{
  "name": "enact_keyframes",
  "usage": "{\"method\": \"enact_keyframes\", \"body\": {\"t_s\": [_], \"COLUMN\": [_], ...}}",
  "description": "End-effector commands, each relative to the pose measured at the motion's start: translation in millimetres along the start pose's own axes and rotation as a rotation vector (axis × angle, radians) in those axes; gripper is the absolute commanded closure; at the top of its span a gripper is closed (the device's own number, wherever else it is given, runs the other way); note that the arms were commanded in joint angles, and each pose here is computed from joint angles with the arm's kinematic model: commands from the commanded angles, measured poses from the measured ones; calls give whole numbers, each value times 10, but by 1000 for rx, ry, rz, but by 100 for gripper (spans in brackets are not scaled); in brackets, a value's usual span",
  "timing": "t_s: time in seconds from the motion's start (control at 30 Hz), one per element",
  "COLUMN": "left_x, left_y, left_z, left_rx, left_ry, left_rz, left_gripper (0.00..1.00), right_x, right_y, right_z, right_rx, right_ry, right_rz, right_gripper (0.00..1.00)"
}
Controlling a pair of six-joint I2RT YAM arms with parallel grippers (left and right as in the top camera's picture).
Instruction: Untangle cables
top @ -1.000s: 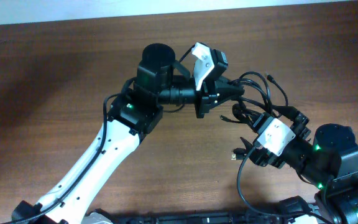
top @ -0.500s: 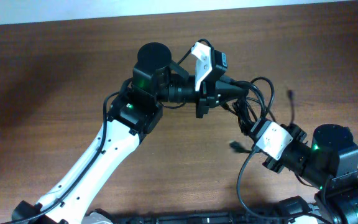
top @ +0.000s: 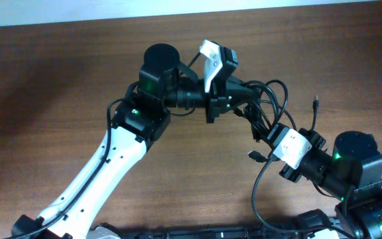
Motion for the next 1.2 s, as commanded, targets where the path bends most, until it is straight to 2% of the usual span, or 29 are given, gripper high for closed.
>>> {"method": "enact_keyframes", "body": {"t_s": [0.0, 0.1, 0.17, 0.33, 0.37, 0.43, 0.63, 0.9, 1.1, 1.13, 1.17], "left_x": [-307, -333, -337, -340, -341, -339, -311, -311, -436, -467, -502], "left_y": [316, 401, 416, 431, 433, 431, 357, 335, 133, 84, 16], "left_z": [154, 82, 51, -4, -17, -49, -117, -116, -41, -29, -15], "left_rx": [-150, -217, -236, -268, -275, -266, -138, -154, -76, -23, 42], "left_ry": [-144, -137, -126, -102, -96, -73, 13, 14, 19, 24, 30], "left_rz": [304, 387, 401, 412, 414, 410, 312, 294, 174, 141, 94], "left_gripper": [100, 96, 85, 19, 11, 1, 1, 1, 0, 2, 10], "right_x": [-64, -71, -73, -93, -96, -97, -104, -139, -150, -151, -151], "right_y": [59, 79, 77, 54, 47, 34, -36, -226, -270, -272, -272], "right_z": [94, 141, 156, 272, 286, 296, 340, 441, 458, 460, 460], "right_rx": [-2, 29, 34, 39, 34, 53, 119, 282, 319, 318, 318], "right_ry": [-82, -131, -143, -242, -253, -257, -273, -319, -329, -331, -331], "right_rz": [62, 97, 101, 120, 118, 112, 71, -56, -88, -89, -89], "right_gripper": [96, 96, 96, 96, 96, 96, 96, 96, 96, 96, 96]}}
Point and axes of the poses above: each gripper's point midway between its finger pads, its own x axis out along the fingers, its own y axis along the line the jaws close on, z = x × y, the point moved 9 cm from there along -x, back along the fingers, and after that the axes turned 9 degrees about -x, right-handed, at the moved point
